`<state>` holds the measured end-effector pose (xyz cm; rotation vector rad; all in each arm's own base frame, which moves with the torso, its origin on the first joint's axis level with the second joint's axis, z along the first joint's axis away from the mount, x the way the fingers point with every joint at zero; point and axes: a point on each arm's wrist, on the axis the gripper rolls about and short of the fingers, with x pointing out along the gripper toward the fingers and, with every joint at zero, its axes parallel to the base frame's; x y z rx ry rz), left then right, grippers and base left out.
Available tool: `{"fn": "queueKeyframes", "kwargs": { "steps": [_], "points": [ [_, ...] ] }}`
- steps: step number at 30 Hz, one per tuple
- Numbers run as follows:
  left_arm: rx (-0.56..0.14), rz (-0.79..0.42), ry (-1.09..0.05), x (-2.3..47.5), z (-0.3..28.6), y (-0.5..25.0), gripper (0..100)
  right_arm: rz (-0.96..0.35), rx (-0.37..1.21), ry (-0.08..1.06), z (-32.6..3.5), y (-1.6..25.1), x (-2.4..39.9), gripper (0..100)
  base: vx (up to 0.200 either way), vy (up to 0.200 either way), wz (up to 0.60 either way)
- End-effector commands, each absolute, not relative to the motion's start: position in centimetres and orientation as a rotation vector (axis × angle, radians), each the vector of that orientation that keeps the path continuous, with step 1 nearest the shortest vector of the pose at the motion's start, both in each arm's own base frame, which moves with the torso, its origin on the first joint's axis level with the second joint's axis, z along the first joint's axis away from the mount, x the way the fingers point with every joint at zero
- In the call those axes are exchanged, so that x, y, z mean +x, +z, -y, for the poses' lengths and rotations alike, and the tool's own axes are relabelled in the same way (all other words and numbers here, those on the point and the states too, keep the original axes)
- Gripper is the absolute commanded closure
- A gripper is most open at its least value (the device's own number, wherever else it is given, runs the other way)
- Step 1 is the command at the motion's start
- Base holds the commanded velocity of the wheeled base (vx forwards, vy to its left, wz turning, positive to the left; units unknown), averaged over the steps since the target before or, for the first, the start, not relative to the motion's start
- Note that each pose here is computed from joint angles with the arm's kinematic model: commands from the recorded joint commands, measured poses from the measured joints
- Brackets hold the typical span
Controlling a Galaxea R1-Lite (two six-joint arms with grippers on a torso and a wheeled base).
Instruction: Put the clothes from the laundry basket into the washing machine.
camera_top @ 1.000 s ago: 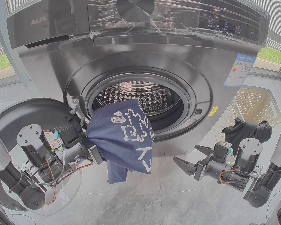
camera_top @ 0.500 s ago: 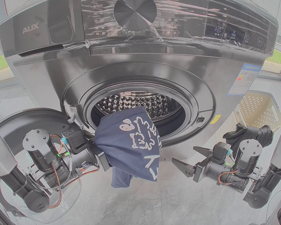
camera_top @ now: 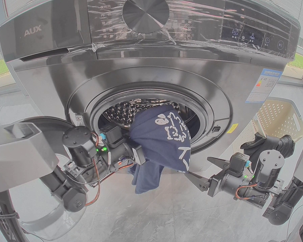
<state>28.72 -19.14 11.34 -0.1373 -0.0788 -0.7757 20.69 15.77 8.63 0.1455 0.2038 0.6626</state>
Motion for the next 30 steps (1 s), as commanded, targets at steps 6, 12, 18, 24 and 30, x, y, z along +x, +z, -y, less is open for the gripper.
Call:
{"fn": "queueKeyframes", "kwargs": {
  "steps": [6, 12, 18, 24, 30],
  "points": [
    [-0.139, 0.047, -0.736, 35.4, 22.3, 7.8, 100, -0.203, 0.145, 0.678, -16.1, 8.6, 20.5, 0, 0.000, 0.000, 0.00],
    [-0.159, 0.038, -0.691, 37.8, 22.8, 9.6, 100, -0.205, 0.145, 0.677, -16.1, 8.6, 20.5, 0, 0.000, 0.000, 0.00],
    [-0.162, 0.047, -0.647, 40.7, 24.0, 9.1, 100, -0.210, 0.144, 0.683, -16.2, 8.5, 20.4, 0, 0.000, 0.000, 0.00],
    [-0.162, 0.044, -0.633, 42.5, 24.9, 8.9, 100, -0.211, 0.144, 0.684, -16.3, 8.5, 20.4, 0, 0.000, 0.000, 0.00],
    [-0.175, 0.090, -0.508, 45.4, 24.1, 10.3, 100, -0.211, 0.142, 0.684, -16.3, 8.4, 20.4, 0, 0.000, 0.000, 0.00]
  ]
}}
